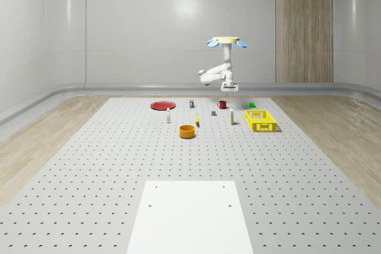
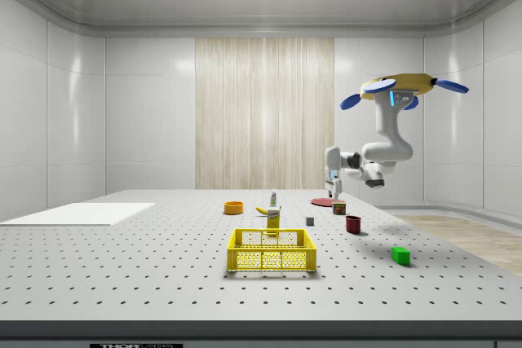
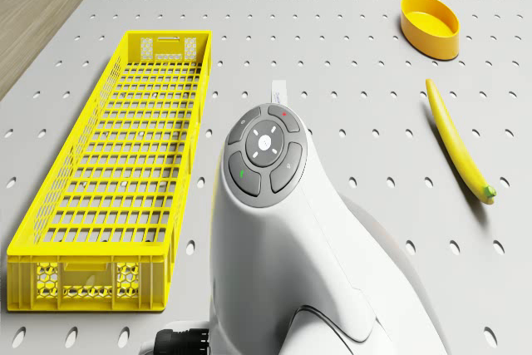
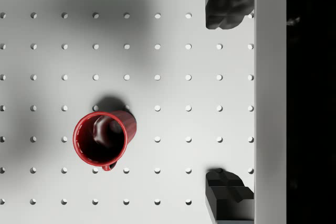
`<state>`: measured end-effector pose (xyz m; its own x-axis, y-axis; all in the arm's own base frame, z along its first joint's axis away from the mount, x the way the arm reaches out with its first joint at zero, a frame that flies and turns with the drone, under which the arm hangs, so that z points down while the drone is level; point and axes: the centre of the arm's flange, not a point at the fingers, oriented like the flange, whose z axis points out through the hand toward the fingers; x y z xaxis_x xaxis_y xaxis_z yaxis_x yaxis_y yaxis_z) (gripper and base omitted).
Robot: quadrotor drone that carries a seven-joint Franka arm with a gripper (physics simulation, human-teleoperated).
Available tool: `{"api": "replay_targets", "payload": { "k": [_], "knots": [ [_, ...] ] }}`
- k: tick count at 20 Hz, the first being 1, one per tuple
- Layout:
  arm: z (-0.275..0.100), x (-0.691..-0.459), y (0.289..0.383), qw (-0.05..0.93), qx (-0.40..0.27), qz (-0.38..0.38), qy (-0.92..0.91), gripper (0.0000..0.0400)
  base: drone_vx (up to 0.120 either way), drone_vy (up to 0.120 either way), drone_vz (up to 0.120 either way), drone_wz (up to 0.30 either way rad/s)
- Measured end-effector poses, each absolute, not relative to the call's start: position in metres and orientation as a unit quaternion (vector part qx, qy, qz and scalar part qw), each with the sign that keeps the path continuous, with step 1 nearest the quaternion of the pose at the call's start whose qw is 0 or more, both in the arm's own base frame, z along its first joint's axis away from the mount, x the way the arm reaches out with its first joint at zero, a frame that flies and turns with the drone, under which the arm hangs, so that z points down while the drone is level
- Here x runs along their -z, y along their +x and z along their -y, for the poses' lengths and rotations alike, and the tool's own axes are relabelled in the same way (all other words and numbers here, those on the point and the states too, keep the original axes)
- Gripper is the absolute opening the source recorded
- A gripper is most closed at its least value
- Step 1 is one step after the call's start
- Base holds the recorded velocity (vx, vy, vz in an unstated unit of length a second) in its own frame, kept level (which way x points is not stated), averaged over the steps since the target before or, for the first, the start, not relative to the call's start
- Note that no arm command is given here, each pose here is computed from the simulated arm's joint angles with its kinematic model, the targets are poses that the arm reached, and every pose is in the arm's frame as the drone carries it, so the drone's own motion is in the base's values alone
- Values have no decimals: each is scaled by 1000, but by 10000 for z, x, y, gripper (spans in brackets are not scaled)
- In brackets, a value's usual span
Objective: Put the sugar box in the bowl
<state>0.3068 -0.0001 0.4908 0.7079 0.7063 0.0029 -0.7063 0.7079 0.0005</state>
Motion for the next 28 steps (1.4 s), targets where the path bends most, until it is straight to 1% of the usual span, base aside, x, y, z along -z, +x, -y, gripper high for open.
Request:
{"api": "replay_targets", "payload": {
  "k": [7,9,11,27,28],
  "knots": [
    [2,-4908,3068,924,-382,1,0,400,120,0,-120,0],
    [2,-4907,3068,924,-382,1,0,400,120,-20,0,0],
    [2,-4907,3068,924,-382,1,0,400,120,-120,0,0],
    [1,-4907,3068,924,-382,1,0,400,120,0,0,0],
    [1,-4907,3068,924,-382,1,0,400,120,0,-80,0]
  ]
}}
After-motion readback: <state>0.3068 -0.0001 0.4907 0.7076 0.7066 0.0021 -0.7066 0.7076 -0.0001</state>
